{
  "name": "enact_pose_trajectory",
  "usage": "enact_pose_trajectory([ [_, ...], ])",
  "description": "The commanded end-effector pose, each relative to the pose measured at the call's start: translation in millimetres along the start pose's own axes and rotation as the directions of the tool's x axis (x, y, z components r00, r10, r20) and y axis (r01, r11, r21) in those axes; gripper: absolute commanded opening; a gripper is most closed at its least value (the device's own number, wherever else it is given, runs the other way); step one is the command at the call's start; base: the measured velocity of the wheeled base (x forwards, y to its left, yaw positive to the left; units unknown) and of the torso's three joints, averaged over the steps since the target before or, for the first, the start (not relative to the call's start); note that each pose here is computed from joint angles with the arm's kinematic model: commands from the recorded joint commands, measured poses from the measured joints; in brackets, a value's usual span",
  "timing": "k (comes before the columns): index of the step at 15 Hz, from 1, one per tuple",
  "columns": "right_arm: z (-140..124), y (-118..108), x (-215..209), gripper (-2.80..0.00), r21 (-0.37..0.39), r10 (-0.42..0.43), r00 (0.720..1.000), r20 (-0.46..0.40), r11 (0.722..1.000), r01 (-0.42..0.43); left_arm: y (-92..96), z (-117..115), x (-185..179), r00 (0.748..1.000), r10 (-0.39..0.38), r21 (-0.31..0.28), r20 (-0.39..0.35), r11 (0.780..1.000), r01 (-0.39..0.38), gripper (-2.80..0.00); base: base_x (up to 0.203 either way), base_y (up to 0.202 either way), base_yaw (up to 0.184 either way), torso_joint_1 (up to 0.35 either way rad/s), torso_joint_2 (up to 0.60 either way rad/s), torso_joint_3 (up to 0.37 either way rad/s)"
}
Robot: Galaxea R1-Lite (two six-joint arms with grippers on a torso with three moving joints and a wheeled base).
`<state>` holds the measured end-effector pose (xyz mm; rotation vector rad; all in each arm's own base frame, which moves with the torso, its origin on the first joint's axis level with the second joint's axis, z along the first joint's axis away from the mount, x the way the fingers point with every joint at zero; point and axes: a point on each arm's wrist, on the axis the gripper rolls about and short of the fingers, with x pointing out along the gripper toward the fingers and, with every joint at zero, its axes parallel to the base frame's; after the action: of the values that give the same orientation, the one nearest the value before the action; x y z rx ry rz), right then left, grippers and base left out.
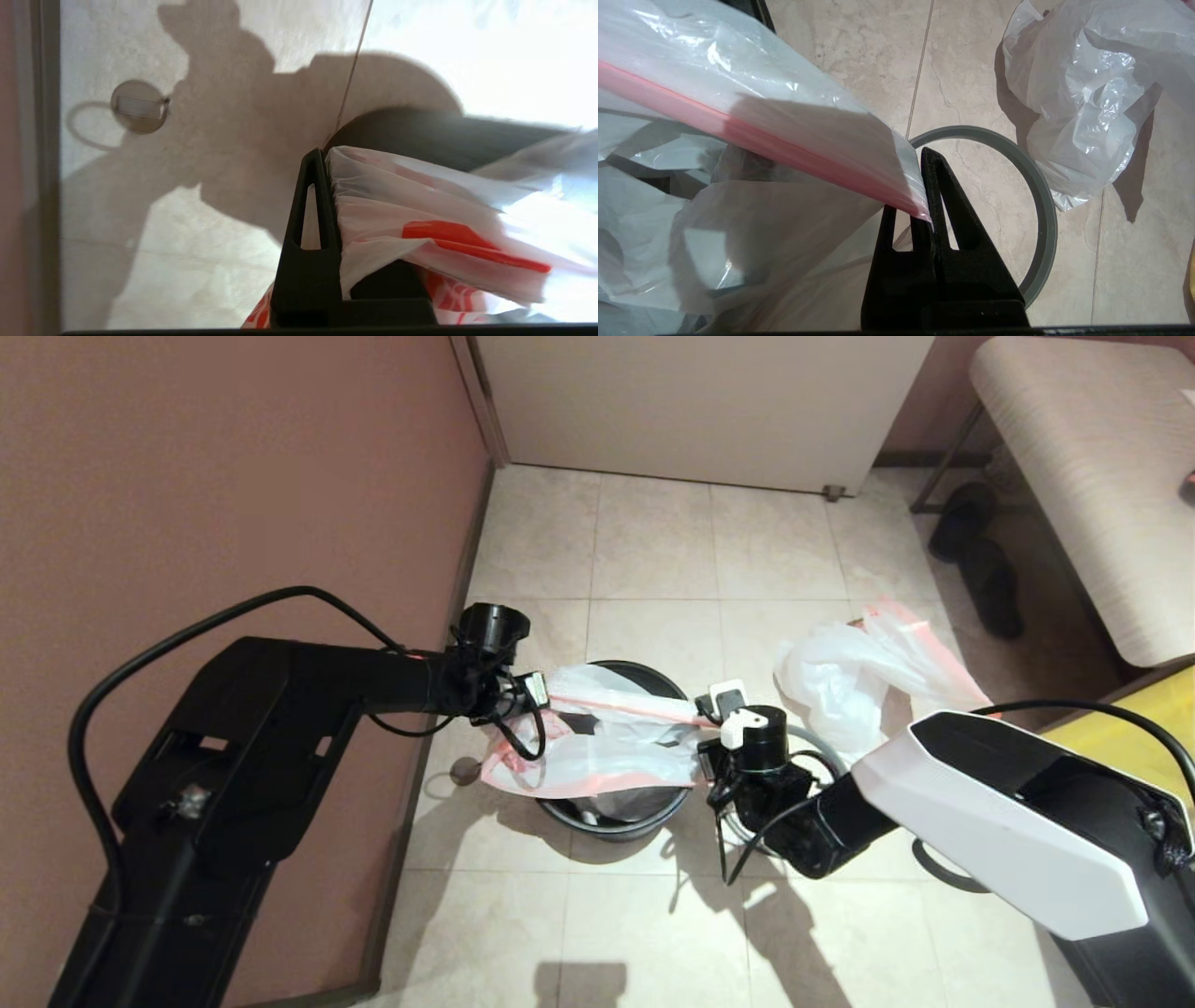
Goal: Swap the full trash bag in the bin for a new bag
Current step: Put the new garbage bag on the trash can
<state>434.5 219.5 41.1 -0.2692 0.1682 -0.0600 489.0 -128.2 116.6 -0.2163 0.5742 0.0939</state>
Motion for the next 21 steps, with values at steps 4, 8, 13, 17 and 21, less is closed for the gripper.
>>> enact_pose_trajectory([
  [4,-2,-11,6,-2.80,-0.006,-0.023,1.000,-0.020,1.000,0.023,-5.6,-9,6,0.999,0.045,0.019,0.016,0.999,-0.046,-2.80,0.000,0.000,0.000,0.000,0.00,0.000],
  [8,5,-13,4,-2.80,-0.002,-0.020,1.000,-0.012,1.000,0.020,-7.4,-9,8,0.995,0.083,0.072,0.060,0.994,-0.088,-2.80,0.000,0.000,0.000,0.000,0.00,0.000],
  [13,12,-14,-1,-2.80,-0.004,-0.013,1.000,-0.013,1.000,0.013,-19.8,-21,8,0.971,0.179,0.190,0.160,0.960,-0.208,-2.80,0.000,0.000,0.000,0.000,0.00,0.000],
  [17,18,-12,-8,-2.80,-0.010,-0.001,1.000,-0.016,1.000,0.001,-26.2,-6,-28,0.995,-0.047,0.142,0.090,0.989,0.034,-2.80,0.000,0.000,0.000,0.000,0.00,0.000],
  [21,16,-4,-9,-2.80,-0.017,0.014,1.000,-0.021,1.000,-0.014,-18.1,-8,-27,0.960,-0.267,-0.070,-0.080,0.963,0.261,-2.80,0.000,0.000,0.000,0.000,0.00,0.000],
])
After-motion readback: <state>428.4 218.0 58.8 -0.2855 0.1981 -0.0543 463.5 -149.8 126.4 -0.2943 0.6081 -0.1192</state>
